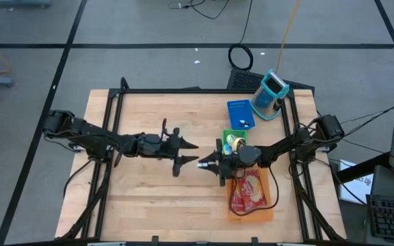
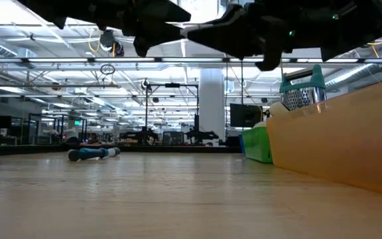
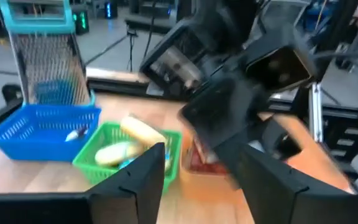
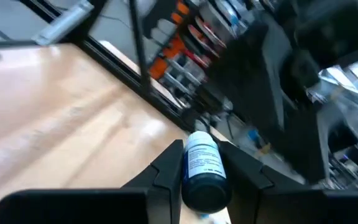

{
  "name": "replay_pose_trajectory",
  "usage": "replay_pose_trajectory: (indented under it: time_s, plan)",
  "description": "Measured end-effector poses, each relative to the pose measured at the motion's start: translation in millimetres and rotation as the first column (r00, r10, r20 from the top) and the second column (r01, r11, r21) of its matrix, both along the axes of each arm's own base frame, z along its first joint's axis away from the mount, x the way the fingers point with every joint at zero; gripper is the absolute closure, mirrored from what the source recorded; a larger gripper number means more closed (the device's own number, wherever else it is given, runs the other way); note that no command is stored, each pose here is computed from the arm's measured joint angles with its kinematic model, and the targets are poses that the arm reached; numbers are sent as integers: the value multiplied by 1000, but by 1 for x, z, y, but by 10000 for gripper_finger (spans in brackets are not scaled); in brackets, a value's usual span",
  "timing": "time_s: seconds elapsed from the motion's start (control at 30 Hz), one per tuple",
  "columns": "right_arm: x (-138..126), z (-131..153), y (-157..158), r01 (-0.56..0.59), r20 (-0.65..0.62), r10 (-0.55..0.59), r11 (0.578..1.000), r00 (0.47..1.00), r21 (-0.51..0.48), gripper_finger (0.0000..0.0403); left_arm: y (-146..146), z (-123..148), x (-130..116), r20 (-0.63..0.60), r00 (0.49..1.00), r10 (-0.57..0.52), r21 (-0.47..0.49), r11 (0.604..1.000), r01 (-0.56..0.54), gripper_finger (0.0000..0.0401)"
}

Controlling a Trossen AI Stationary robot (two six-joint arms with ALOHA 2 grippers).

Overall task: Pick & Place Food Item
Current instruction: Put the dark blue food coloring bottle into the blue bin

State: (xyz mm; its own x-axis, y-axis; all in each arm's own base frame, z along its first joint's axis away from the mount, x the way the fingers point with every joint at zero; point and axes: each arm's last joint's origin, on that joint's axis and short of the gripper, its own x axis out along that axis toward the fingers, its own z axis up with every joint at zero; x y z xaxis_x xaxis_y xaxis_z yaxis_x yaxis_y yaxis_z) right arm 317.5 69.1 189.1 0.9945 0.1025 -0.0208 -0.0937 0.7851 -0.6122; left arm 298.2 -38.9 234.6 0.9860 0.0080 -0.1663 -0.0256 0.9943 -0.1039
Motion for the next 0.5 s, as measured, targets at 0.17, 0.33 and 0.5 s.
replay_pose_trajectory:
  time_s: [0.17,0.33,0.5]
  plan:
    - [-2,5,-2,10,-11,-10,999,1000,50,327,6,11,-12,-32,999,31,14,999,-31,193]
    - [-13,18,-12,43,-35,-39,988,999,148,328,13,21,-29,-95,994,54,7,999,-54,201]
    - [-34,29,-28,76,-22,-73,958,997,275,328,18,23,-45,-139,982,125,45,992,-119,217]
